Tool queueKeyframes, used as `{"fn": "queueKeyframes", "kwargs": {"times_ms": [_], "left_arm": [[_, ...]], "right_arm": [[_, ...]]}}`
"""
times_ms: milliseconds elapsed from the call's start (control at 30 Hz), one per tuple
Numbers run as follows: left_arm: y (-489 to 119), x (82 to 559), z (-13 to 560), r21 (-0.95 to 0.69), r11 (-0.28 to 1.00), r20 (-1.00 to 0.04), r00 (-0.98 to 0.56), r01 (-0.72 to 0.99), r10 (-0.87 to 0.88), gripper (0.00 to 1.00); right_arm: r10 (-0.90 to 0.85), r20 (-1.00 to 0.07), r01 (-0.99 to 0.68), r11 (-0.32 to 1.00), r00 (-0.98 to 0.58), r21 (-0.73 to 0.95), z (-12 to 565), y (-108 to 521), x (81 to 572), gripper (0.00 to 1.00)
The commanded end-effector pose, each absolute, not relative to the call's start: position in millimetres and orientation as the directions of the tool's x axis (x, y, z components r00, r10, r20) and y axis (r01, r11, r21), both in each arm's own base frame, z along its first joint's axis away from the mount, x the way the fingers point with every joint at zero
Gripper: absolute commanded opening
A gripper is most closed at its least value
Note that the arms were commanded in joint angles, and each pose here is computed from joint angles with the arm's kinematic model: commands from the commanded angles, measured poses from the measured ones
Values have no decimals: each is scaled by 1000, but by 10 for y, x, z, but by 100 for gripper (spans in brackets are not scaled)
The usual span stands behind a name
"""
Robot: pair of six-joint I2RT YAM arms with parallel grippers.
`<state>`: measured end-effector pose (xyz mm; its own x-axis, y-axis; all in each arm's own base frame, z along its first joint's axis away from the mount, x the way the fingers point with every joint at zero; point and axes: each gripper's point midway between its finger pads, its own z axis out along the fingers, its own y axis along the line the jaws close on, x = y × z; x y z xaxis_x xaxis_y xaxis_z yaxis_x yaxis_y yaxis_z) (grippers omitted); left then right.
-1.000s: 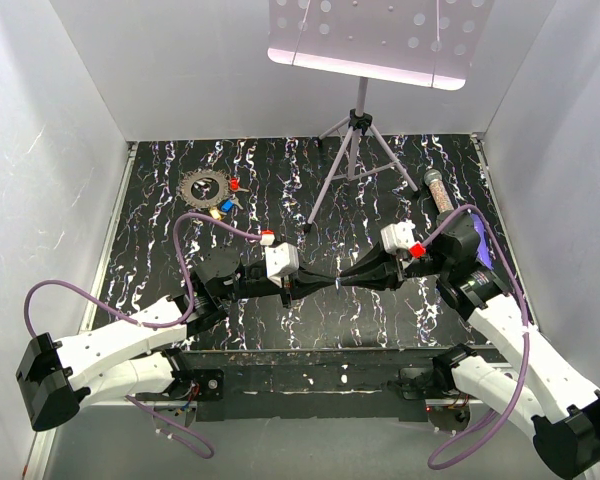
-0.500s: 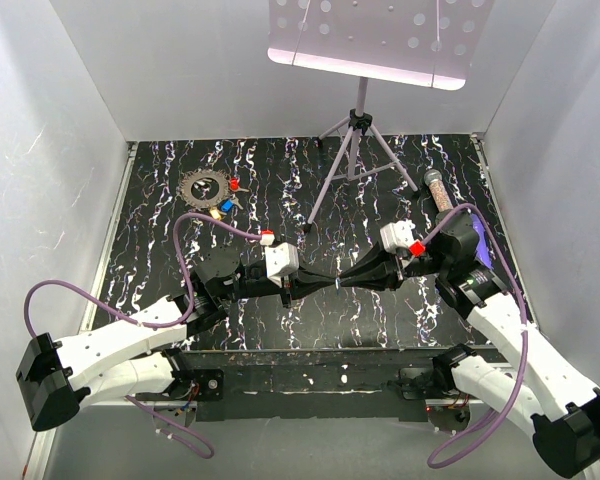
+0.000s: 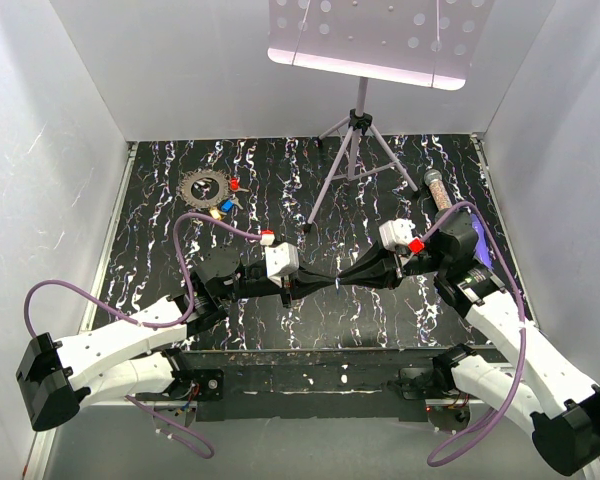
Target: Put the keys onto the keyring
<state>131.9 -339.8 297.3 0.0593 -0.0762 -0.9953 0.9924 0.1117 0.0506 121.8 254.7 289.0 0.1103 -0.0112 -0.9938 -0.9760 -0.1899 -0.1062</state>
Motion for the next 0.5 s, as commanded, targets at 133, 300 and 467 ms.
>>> {"fn": "queueKeyframes", "kwargs": {"times_ms": [133,300,467], "left_arm": [[-3385,1328,3021,61,116,-993,72,991,-93,0],[-3388,1330,3016,61,116,-993,72,991,-93,0],[-3388,1330,3016,61,117,-993,72,991,-93,0]], "right_arm": [[28,-987,-964,-210,161,-163,3096,2558,1188,20],[29,-987,-964,-212,161,-163,3097,2564,1186,20],[29,-987,-964,-210,159,-161,3099,2571,1189,20]]}}
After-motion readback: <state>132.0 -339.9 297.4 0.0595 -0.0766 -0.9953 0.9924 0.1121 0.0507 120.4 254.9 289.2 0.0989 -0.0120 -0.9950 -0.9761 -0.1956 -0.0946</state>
